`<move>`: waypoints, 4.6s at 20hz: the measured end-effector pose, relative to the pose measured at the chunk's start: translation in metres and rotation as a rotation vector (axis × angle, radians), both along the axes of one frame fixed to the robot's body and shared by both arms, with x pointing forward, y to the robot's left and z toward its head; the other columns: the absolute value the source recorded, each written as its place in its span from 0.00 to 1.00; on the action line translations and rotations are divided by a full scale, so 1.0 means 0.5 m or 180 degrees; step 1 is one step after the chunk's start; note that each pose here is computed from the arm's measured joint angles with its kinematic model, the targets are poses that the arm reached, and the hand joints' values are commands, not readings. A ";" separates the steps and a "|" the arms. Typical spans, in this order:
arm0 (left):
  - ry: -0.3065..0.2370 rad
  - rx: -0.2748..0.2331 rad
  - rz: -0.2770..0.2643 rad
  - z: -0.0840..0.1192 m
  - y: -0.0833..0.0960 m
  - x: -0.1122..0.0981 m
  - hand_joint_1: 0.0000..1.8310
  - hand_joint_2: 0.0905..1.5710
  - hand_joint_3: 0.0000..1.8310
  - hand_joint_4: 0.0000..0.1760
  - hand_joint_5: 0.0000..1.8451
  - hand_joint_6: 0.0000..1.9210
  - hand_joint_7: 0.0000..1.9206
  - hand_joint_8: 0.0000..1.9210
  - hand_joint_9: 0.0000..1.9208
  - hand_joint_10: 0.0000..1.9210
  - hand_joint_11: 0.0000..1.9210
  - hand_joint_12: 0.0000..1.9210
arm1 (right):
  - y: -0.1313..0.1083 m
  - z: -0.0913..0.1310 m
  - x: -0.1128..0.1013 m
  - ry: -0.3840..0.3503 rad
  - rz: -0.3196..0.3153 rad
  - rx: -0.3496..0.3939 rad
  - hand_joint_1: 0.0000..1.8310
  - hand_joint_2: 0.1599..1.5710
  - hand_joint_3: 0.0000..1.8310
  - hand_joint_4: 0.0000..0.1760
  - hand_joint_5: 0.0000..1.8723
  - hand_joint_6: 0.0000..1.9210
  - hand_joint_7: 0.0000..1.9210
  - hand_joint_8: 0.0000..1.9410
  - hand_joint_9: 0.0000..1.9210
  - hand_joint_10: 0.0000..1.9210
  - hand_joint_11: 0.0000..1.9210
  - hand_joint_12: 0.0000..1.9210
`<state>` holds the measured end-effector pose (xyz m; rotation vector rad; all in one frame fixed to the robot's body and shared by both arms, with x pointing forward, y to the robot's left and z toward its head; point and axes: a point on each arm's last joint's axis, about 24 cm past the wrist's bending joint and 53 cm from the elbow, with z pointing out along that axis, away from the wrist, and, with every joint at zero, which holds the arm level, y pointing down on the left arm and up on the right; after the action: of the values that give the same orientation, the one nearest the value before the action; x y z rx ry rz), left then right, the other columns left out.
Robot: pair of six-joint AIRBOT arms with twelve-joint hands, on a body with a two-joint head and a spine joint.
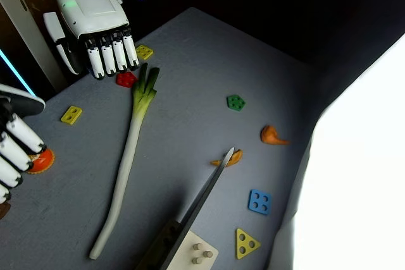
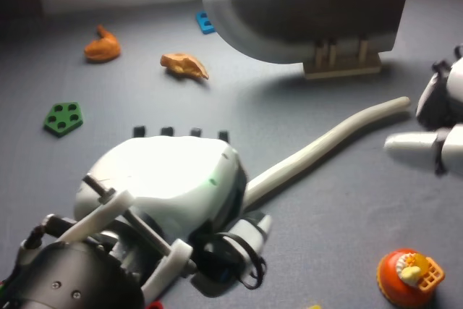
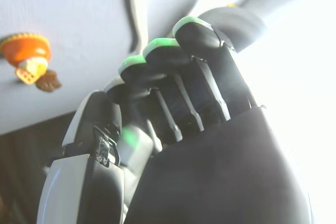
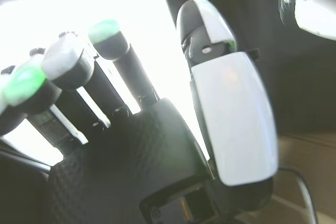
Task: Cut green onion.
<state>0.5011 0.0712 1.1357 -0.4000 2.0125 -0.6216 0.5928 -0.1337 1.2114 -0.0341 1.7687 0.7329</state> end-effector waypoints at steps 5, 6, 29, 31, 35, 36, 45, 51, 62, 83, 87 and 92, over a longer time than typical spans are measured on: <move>-0.0014 -0.0006 -0.0022 0.002 -0.003 0.000 0.22 0.85 0.00 0.03 0.10 0.00 0.10 0.00 0.10 0.00 0.00 0.34 | -0.059 0.064 0.053 -0.0313 -0.0288 0.0090 0.08 0.78 0.00 0.00 0.08 0.02 0.09 0.00 0.05 0.05 0.00 0.12; -0.0015 -0.0006 -0.0038 0.002 -0.005 -0.001 0.24 0.84 0.00 0.03 0.10 0.00 0.10 0.00 0.10 0.00 0.00 0.34 | -0.055 0.090 0.057 -0.0431 -0.0273 0.0102 0.09 0.78 0.00 0.00 0.09 0.02 0.10 0.00 0.05 0.05 0.00 0.13; 0.0088 0.0005 0.0321 -0.029 0.049 -0.004 0.18 0.78 0.00 0.26 0.03 0.00 0.02 0.00 0.01 0.01 0.00 0.06 | -0.214 0.064 0.324 0.0009 -0.0751 0.0212 0.24 0.61 0.00 0.00 0.00 0.00 0.00 0.00 0.00 0.00 0.00 0.00; 0.0061 0.0030 0.0263 -0.040 0.050 -0.015 0.20 0.77 0.00 0.32 0.04 0.00 0.03 0.00 0.02 0.01 0.00 0.08 | -0.228 0.044 0.343 0.0072 -0.0813 0.0203 0.38 0.57 0.00 0.00 0.00 0.00 0.00 0.00 0.00 0.00 0.00 0.00; 0.0196 0.0003 0.0266 -0.072 0.056 -0.038 0.20 0.78 0.00 0.32 0.02 0.00 0.01 0.00 0.02 0.00 0.00 0.09 | -0.226 0.039 0.349 -0.0007 -0.0749 0.0163 0.45 0.55 0.00 0.09 0.00 0.00 0.00 0.00 0.00 0.00 0.00 0.00; 0.0170 0.0000 0.0257 -0.068 0.055 -0.036 0.20 0.78 0.00 0.35 0.01 0.00 0.01 0.00 0.01 0.00 0.00 0.08 | -0.219 0.035 0.348 -0.0024 -0.0709 0.0134 0.48 0.56 0.00 0.11 0.00 0.00 0.00 0.00 0.00 0.00 0.00 0.00; 0.0186 -0.0071 0.0323 -0.094 0.052 -0.045 0.31 0.81 0.01 0.11 0.04 0.00 0.01 0.00 0.03 0.01 0.00 0.05 | -0.206 0.043 0.382 -0.0351 -0.0700 0.0224 0.52 0.56 0.00 0.08 0.00 0.00 0.00 0.00 0.00 0.00 0.00 0.00; 0.0297 0.0016 0.0373 -0.133 0.073 -0.069 0.24 0.84 0.00 0.18 0.04 0.00 0.03 0.00 0.03 0.00 0.00 0.06 | -0.198 -0.005 0.416 -0.0318 -0.0629 0.0155 0.55 0.56 0.00 0.04 0.00 0.00 0.00 0.00 0.00 0.00 0.00 0.00; 0.0395 -0.0008 0.0641 -0.165 0.089 -0.090 0.25 0.84 0.00 0.17 0.04 0.00 0.04 0.00 0.03 0.00 0.00 0.09 | -0.188 -0.009 0.462 -0.0380 -0.0518 0.0637 0.50 0.58 0.00 0.03 0.00 0.00 0.00 0.00 0.00 0.00 0.00 0.00; 0.0565 0.0077 0.0551 -0.216 0.088 -0.073 0.30 0.86 0.00 0.08 0.07 0.01 0.05 0.00 0.04 0.00 0.00 0.16 | -0.172 -0.057 0.492 -0.0470 -0.0461 0.0549 0.52 0.55 0.00 0.14 0.00 0.00 0.00 0.00 0.00 0.00 0.00 0.00; 0.0604 0.0076 0.0505 -0.224 0.083 -0.073 0.36 0.84 0.00 0.12 0.08 0.00 0.06 0.00 0.05 0.00 0.00 0.20 | -0.170 -0.053 0.494 -0.0505 -0.0451 0.0559 0.54 0.55 0.00 0.10 0.00 0.00 0.00 0.00 0.00 0.00 0.00 0.00; 0.0600 0.0112 0.0539 -0.231 0.092 -0.062 0.35 0.85 0.00 0.12 0.08 0.00 0.06 0.00 0.06 0.00 0.00 0.23 | -0.167 -0.045 0.492 -0.0556 -0.0420 0.0575 0.54 0.55 0.00 0.15 0.03 0.01 0.06 0.02 0.04 0.02 0.00 0.00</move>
<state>0.4702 0.1170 1.0203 -0.6205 2.1372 -0.4565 0.8386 -0.2174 1.1891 0.1355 1.5184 0.7672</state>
